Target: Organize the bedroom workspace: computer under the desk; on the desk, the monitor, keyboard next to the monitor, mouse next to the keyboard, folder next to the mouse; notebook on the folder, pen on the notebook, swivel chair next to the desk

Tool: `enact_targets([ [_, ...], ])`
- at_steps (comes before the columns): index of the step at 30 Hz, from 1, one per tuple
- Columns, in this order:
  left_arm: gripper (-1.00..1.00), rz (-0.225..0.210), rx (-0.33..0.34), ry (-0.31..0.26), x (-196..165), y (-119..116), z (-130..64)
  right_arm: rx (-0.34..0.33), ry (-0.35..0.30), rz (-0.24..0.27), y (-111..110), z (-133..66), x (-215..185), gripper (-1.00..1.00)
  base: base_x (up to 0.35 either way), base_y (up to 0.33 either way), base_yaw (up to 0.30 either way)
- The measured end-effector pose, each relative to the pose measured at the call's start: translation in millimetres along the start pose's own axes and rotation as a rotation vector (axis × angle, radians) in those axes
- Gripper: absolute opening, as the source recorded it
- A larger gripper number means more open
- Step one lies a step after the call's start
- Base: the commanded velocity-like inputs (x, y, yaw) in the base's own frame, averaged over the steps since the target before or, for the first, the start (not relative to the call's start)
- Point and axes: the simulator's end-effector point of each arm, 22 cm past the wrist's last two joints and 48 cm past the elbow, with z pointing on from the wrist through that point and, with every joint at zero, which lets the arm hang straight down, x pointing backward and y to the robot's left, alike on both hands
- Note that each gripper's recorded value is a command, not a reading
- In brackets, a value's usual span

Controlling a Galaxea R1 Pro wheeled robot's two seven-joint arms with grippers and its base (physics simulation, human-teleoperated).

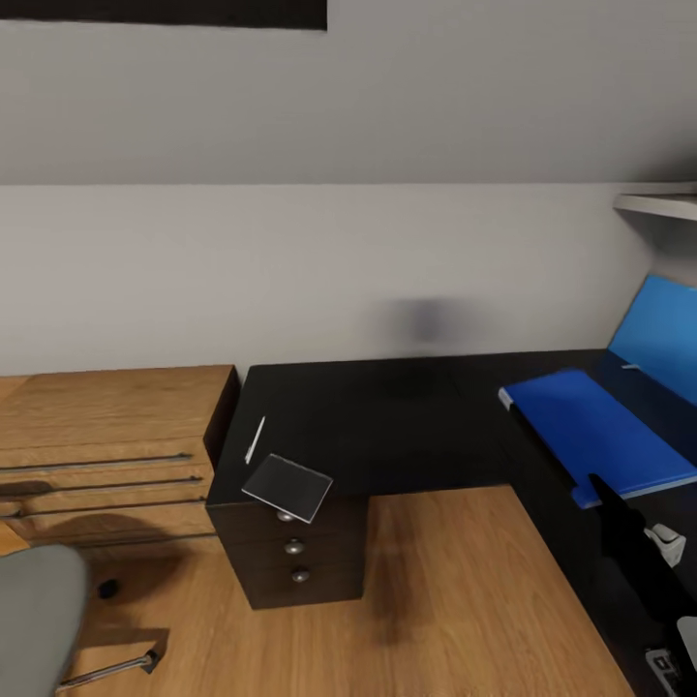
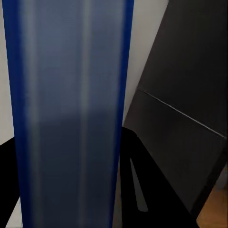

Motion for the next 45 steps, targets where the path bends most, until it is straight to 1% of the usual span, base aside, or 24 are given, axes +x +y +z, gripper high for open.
enact_targets([
  [7,1.0,0.0,0.0,-0.001,-0.4,0.0,0.0,-0.002,0.008,0.003,1.0,0.5,2.5,-1.0,0.0,0.0,-0.286],
  [12,1.0,-0.001,0.0,-0.001,-0.4,0.1,0.0,-0.007,0.013,0.01,2.1,0.5,3.9,-1.0,0.0,0.0,-0.139],
  [20,1.0,0.0,-0.001,-0.001,-0.1,0.2,0.0,-0.015,0.026,0.021,4.6,0.5,5.9,-1.0,0.0,0.0,-0.014],
  [32,1.0,0.0,-0.001,-0.001,-0.1,0.2,0.0,-0.018,0.026,0.033,4.4,0.1,9.5,-1.0,0.0,0.0,0.0],
  [35,1.0,0.0,-0.001,-0.001,-0.2,0.2,0.0,-0.043,0.023,0.048,9.4,-0.6,12.5,-1.0,0.0,0.0,0.0],
  [39,1.0,0.0,-0.001,-0.001,-0.2,0.2,0.0,-0.059,0.02,0.06,12.3,-1.1,15.8,-1.0,0.0,0.0,0.0],
  [42,1.0,-0.001,0.0,-0.001,-0.4,0.1,0.0,-0.047,0.021,0.06,9.6,-0.7,18.8,-1.0,0.0,0.0,0.0],
  [45,1.0,0.0,0.0,-0.001,-0.3,0.1,0.0,0.005,0.041,0.059,-0.3,2.5,33.2,-1.0,0.0,0.0,0.0],
])
